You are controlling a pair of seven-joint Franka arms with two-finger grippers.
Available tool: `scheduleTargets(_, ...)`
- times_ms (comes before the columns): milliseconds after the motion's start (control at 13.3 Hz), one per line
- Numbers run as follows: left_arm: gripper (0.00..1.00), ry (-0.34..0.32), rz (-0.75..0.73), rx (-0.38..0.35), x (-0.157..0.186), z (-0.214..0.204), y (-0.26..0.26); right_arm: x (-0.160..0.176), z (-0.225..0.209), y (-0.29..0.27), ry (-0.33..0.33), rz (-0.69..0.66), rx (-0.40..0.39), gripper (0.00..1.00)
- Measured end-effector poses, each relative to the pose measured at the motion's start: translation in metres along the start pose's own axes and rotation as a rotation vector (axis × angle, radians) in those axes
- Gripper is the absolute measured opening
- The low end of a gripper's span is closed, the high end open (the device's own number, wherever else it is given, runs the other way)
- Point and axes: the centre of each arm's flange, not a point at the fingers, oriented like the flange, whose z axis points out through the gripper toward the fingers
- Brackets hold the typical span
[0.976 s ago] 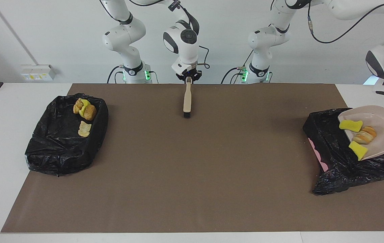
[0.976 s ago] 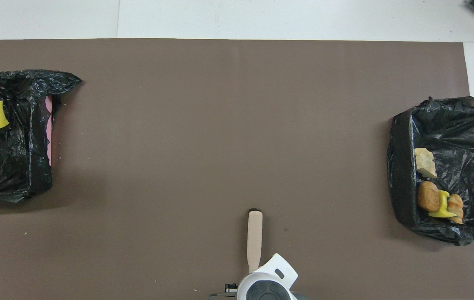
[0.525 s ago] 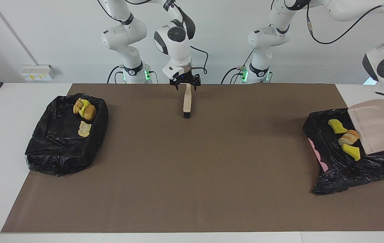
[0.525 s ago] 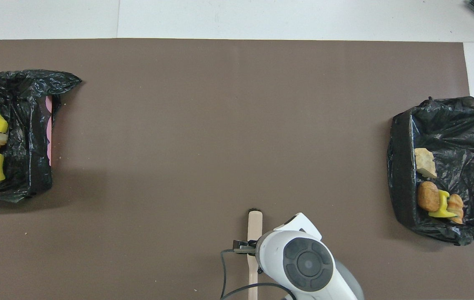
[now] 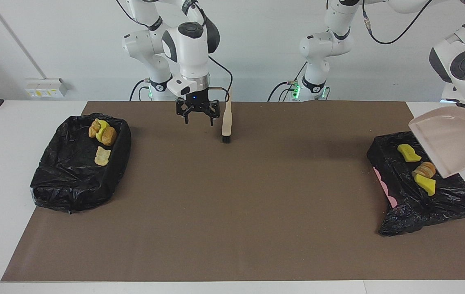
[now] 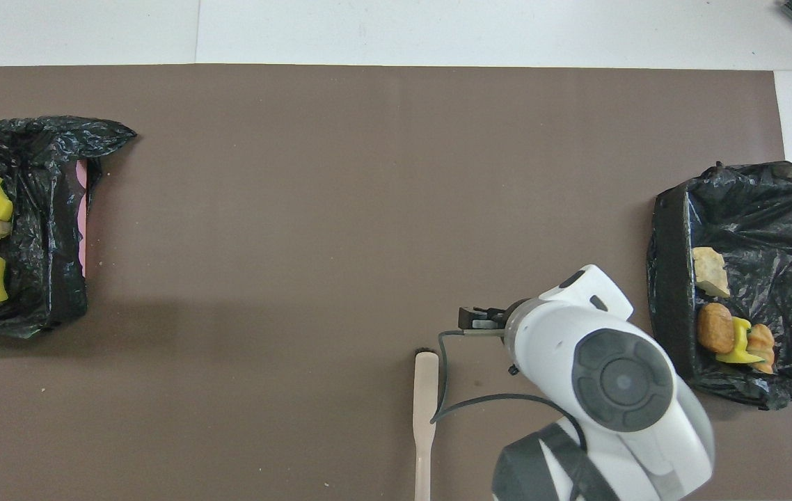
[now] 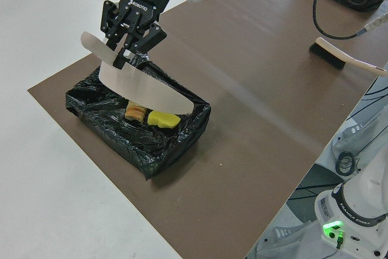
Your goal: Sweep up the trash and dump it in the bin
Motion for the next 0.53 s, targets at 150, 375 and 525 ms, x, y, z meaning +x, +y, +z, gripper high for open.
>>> scheduleTargets(150, 0.31, 0.135, -0.106, -0.043, 0.032, -0.008, 0.006, 0.03, -0.035, 0.027, 0.013, 0.007, -0.009, 1.0)
scheduleTargets(375, 0.31, 0.304, -0.263, -0.115, 0.082, -0.024, 0.019, 0.057, -0.073, 0.056, 0.04, -0.002, -0.017, 1.0)
scheduleTargets(525, 0.31, 0.367, -0.355, -0.16, 0.123, -0.043, 0.028, 0.069, -0.091, 0.078, 0.032, -0.027, -0.032, 1.0)
